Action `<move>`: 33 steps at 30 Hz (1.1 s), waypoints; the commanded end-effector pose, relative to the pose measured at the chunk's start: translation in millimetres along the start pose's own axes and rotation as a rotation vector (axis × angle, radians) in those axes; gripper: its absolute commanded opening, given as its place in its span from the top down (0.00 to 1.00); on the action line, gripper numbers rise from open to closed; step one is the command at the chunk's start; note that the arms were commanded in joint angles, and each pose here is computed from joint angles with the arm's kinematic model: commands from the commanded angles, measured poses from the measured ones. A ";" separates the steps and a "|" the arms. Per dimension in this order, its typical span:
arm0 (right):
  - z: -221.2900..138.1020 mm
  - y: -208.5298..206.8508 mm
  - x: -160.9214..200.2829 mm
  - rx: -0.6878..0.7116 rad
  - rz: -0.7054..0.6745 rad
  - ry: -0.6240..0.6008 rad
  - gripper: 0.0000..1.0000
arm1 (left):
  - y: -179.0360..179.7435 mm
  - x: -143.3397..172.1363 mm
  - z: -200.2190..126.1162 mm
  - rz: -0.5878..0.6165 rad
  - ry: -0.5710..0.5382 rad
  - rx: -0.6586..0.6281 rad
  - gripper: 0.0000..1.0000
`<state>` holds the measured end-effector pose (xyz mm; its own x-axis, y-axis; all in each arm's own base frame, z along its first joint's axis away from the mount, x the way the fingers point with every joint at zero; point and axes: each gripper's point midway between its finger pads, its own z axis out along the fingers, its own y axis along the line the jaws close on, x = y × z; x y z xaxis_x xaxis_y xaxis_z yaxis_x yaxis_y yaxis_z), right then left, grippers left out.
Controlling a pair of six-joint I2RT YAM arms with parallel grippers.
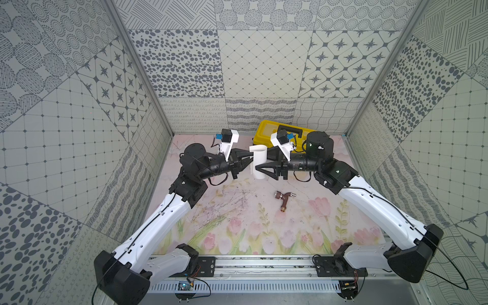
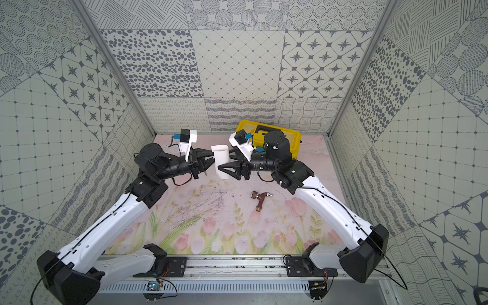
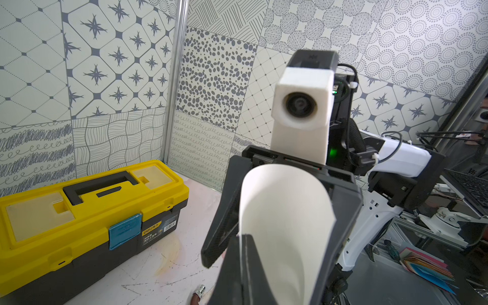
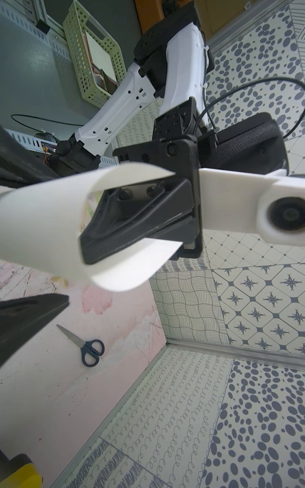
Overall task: Fold the square paper along the opposite sides
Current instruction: Fold the paper.
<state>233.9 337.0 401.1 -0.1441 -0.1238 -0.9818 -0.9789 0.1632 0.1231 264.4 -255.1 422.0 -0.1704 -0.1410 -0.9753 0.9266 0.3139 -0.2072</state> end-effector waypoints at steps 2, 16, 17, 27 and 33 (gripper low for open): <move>4.3 3.0 -13.5 -0.020 -0.034 -0.032 0.36 | -10.9 -10.7 0.3 0.036 -0.028 0.048 1.00; 5.5 3.7 -13.4 -0.014 -0.040 -0.031 0.40 | -10.8 -10.0 0.2 0.036 -0.027 0.048 1.00; 5.5 3.6 -13.3 -0.013 -0.040 -0.031 0.41 | -11.3 -10.3 0.0 0.036 -0.027 0.049 1.00; 5.5 3.7 -16.1 -0.011 -0.044 -0.042 0.46 | -11.4 -8.6 0.0 0.033 -0.030 0.050 1.00; 7.0 3.5 -15.4 -0.016 -0.042 -0.041 0.48 | -11.6 -7.5 0.2 0.032 -0.031 0.054 1.00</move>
<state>234.4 343.8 395.8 -0.1479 -0.1325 -0.9801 -0.9800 0.1528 0.1273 262.6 -257.1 419.2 -0.1773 -0.1388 -0.9743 0.9292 0.3027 -0.2122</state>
